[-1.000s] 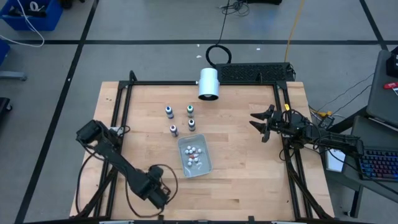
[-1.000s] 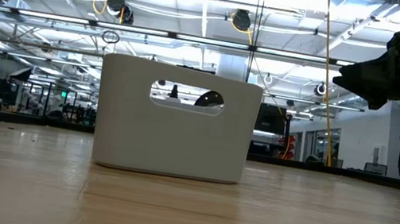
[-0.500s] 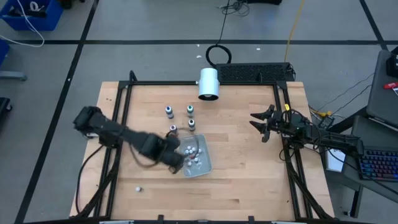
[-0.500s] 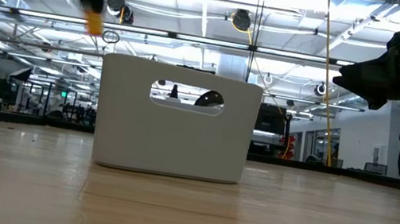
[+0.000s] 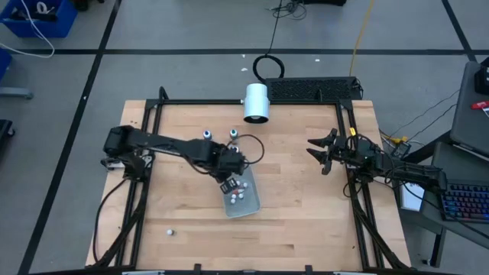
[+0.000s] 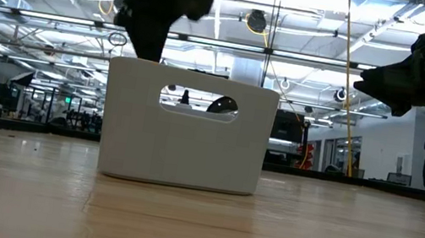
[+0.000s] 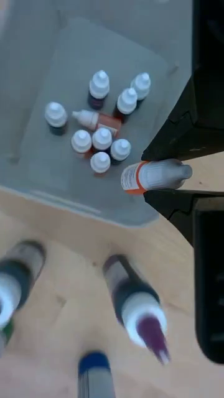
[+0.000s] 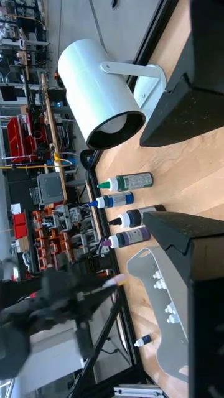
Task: Pick & Place food coloring
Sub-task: Put the small orange food coloring bottle into the gray bin
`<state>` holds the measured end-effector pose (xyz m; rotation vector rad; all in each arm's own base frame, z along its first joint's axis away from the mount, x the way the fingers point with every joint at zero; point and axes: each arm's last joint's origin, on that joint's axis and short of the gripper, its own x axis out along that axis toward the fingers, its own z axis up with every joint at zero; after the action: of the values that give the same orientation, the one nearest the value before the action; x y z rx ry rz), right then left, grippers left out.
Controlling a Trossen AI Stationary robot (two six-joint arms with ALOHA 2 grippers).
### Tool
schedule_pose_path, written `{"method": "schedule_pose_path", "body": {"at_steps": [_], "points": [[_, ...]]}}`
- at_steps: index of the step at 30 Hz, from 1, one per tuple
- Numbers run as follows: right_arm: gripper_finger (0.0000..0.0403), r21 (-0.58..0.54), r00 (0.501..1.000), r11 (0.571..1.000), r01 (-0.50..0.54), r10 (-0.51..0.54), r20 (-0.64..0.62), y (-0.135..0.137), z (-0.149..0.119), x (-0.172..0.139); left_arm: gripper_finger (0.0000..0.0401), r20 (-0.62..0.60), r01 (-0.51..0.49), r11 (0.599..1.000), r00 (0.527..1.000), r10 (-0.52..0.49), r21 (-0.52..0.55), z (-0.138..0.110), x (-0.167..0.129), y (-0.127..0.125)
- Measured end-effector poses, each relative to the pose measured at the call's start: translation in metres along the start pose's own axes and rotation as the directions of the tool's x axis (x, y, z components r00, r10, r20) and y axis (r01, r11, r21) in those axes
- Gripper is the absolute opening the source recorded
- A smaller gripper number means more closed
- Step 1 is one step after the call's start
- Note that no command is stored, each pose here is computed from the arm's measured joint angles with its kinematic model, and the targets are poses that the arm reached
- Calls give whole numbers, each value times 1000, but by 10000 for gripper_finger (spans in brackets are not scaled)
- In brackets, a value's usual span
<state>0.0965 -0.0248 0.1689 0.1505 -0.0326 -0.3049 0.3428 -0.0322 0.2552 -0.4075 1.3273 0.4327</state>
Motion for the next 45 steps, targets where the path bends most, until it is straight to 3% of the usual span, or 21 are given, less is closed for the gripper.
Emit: {"method": "schedule_pose_path", "body": {"at_steps": [6,16,45], "points": [[169,0,1000,1000,0,0,0,0,0,0,58,-110,-2,1000,994,4,17,6,32,-3],[169,0,1000,1000,0,0,1,0,0,0,58,-180,-54,998,982,56,18,7,63,-8],[169,0,1000,1000,0,0,0,0,0,0,58,-198,-43,999,979,41,-8,5,76,-15]]}}
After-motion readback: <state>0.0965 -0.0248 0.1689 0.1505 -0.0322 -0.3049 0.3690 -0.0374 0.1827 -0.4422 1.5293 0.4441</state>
